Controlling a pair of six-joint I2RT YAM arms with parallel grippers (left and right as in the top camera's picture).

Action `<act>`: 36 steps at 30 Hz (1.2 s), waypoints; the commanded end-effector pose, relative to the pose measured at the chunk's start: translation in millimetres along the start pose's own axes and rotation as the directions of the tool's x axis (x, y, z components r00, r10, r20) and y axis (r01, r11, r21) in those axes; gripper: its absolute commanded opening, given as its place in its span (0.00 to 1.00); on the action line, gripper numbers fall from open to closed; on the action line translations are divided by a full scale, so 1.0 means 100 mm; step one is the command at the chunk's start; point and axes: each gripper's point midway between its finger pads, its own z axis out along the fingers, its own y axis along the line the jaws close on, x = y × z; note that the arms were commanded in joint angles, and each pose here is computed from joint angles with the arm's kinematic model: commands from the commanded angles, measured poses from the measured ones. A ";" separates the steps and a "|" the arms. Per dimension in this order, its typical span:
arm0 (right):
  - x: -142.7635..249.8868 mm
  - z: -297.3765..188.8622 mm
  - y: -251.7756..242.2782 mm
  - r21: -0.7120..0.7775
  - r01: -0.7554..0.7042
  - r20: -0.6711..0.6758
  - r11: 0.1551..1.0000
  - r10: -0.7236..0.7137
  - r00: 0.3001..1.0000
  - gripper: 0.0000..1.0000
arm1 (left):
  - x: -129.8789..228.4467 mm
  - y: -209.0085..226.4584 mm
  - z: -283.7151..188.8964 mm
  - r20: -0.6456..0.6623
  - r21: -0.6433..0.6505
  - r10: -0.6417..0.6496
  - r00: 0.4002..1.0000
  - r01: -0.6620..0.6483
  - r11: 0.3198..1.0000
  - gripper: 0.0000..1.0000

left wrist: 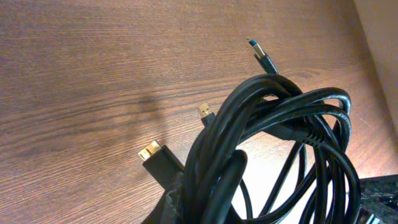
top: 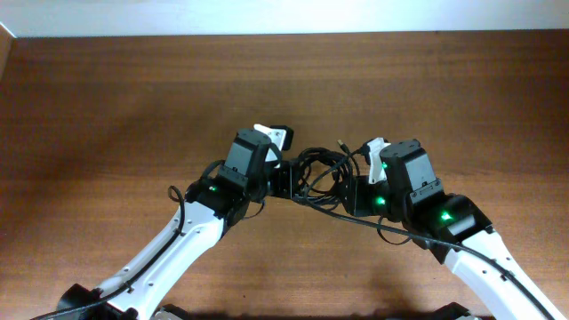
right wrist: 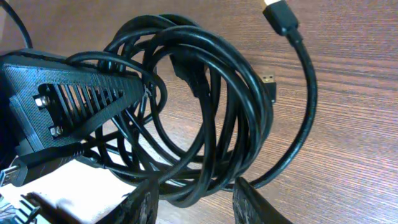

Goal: Untangle cables

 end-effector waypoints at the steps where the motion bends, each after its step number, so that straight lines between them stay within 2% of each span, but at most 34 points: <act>1: -0.05 -0.02 0.11 -0.040 0.014 0.007 0.999 -0.014 1.000 0.38 | 0.00 -0.09 -0.01 -0.008 0.049 0.026 1.000 -0.026 0.998 0.00; 7: -0.05 -0.02 0.11 -0.040 0.014 0.007 0.999 -0.014 1.000 0.38 | 0.10 -0.29 0.02 -0.031 0.103 0.091 0.995 -0.088 0.991 0.00; 9: -0.05 -0.02 0.11 -0.039 0.014 0.007 0.999 -0.014 1.000 0.37 | 0.14 -0.38 0.04 -0.031 0.121 0.151 0.988 -0.146 0.982 0.00; 13: -0.05 -0.02 0.11 -0.039 0.014 0.007 0.999 -0.014 1.000 0.37 | 0.16 -0.40 0.04 -0.033 0.126 0.155 0.987 -0.150 0.981 0.00; 14: -0.05 -0.02 0.11 -0.039 0.014 0.007 0.999 -0.014 1.000 0.25 | 0.15 -0.40 0.04 -0.031 0.126 0.155 0.987 -0.150 0.981 0.00; 15: -0.05 -0.02 0.11 -0.039 0.014 0.007 0.999 -0.014 1.000 0.07 | 0.15 -0.40 0.04 -0.029 0.126 0.156 0.987 -0.151 0.980 0.00; 16: -0.05 -0.02 0.11 -0.039 0.014 0.007 0.999 -0.014 1.000 0.04 | 0.14 -0.39 0.04 -0.027 0.121 0.155 0.987 -0.151 0.981 0.00; 22: -0.04 -0.02 0.10 -0.036 0.012 0.004 0.999 -0.012 1.000 0.04 | 0.00 -0.14 0.06 0.031 -0.036 0.144 0.989 -0.142 0.989 0.00; 27: -0.01 -0.02 0.07 -0.025 0.006 -0.006 1.000 -0.006 1.000 0.04 | -0.11 0.13 0.02 0.095 -0.192 0.070 0.993 -0.051 0.980 0.00; 29: 0.01 -0.02 -0.03 0.031 -0.032 -0.006 0.999 0.033 0.999 0.04 | -0.16 0.22 -0.01 0.119 -0.243 0.067 0.991 -0.036 0.969 0.00; 31: 0.01 -0.02 -0.05 0.039 -0.035 -0.005 0.999 0.035 0.999 0.04 | -0.17 0.35 -0.05 0.153 -0.303 0.006 0.988 0.041 0.952 0.00; 34: 0.01 -0.03 -0.11 0.071 -0.052 0.002 0.996 0.052 0.999 0.04 | -0.17 0.36 -0.05 0.160 -0.308 -0.016 0.987 0.065 0.949 0.00; 36: 0.01 -0.03 -0.17 0.102 -0.062 0.009 0.993 0.061 0.998 0.04 | -0.12 0.38 -0.05 0.165 -0.304 -0.091 0.982 0.139 0.943 0.00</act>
